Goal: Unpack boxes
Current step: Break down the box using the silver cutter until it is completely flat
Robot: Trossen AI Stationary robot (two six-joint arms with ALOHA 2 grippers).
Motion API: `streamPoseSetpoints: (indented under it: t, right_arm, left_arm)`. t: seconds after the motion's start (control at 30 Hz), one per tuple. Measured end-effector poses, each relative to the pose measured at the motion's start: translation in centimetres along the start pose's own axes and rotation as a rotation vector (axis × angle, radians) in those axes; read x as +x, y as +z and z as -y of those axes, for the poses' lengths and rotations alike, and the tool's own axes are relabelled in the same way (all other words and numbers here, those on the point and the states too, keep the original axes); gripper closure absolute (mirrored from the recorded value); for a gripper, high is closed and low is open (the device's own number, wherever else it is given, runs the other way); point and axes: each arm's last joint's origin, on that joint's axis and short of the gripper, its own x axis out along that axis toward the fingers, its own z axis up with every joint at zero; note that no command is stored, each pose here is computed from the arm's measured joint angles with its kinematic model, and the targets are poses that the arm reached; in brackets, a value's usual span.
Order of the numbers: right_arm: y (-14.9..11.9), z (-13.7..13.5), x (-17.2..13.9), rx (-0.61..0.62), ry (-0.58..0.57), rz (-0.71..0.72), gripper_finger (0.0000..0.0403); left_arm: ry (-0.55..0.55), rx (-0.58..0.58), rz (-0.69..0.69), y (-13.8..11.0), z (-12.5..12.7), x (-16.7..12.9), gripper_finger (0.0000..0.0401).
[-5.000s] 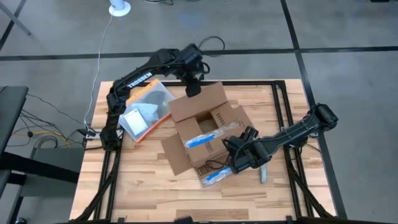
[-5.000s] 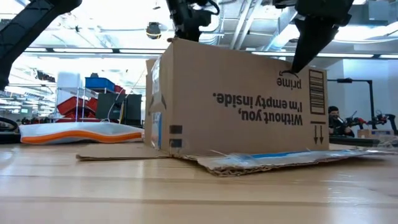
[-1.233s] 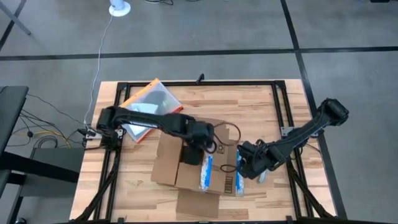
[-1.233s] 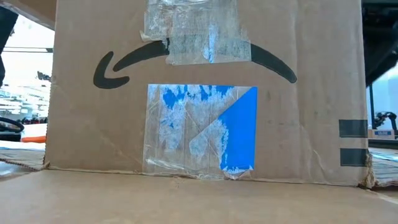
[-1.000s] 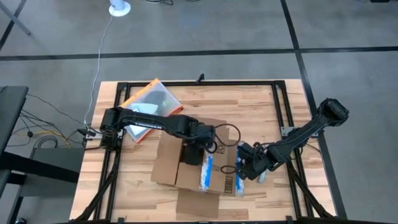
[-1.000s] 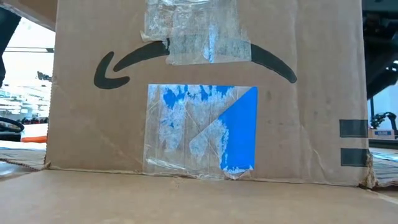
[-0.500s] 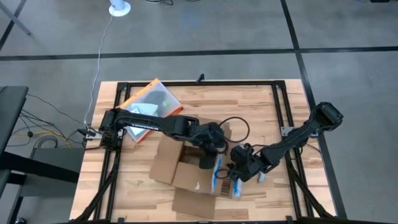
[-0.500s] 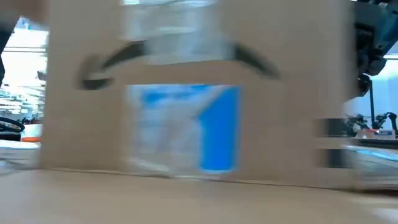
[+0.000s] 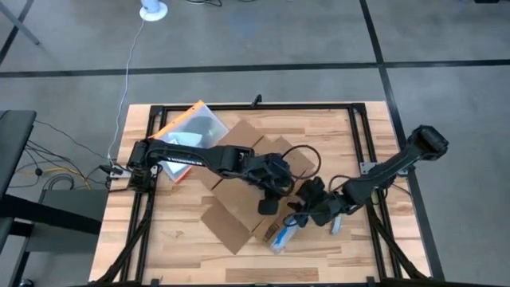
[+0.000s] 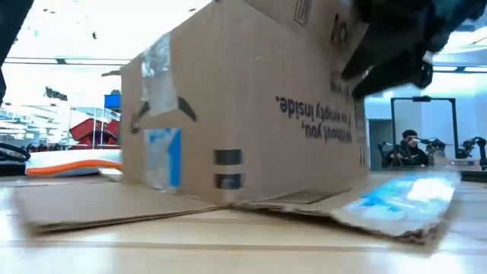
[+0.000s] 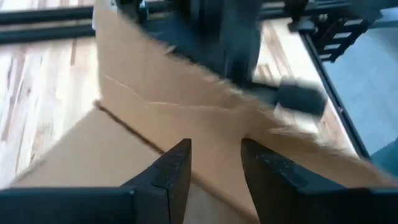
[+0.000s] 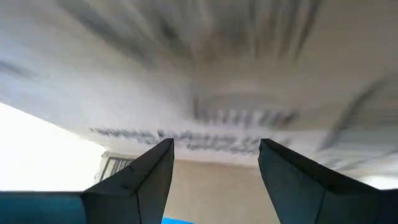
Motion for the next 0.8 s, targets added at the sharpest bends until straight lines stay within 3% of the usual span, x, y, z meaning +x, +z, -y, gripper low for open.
streamPoseSetpoints:
  t: [0.1, 0.3, 0.6, 0.8]
  right_arm:
    - [0.9, 0.1, -2.1, -0.030, 0.014, 0.021, 0.0186]
    - [2.2, 0.1, -7.0, -0.150, 0.177, 0.077, 0.0186]
    - [4.3, 2.4, -13.0, -0.167, 0.308, 0.255, 0.0186]
    - [5.0, 3.8, -14.8, -0.143, 0.323, 0.309, 0.0186]
  left_arm:
    - [0.004, 0.000, -0.031, -0.3, -0.2, 0.0, 0.0274]
    - [0.005, 0.005, -0.009, -0.1, -0.3, 0.0, 0.0274]
    - [-0.010, 0.014, 0.062, 0.6, 0.6, 0.0, 0.0274]
    - [-0.022, -0.015, -0.037, -1.1, 0.6, 4.2, 0.0274]
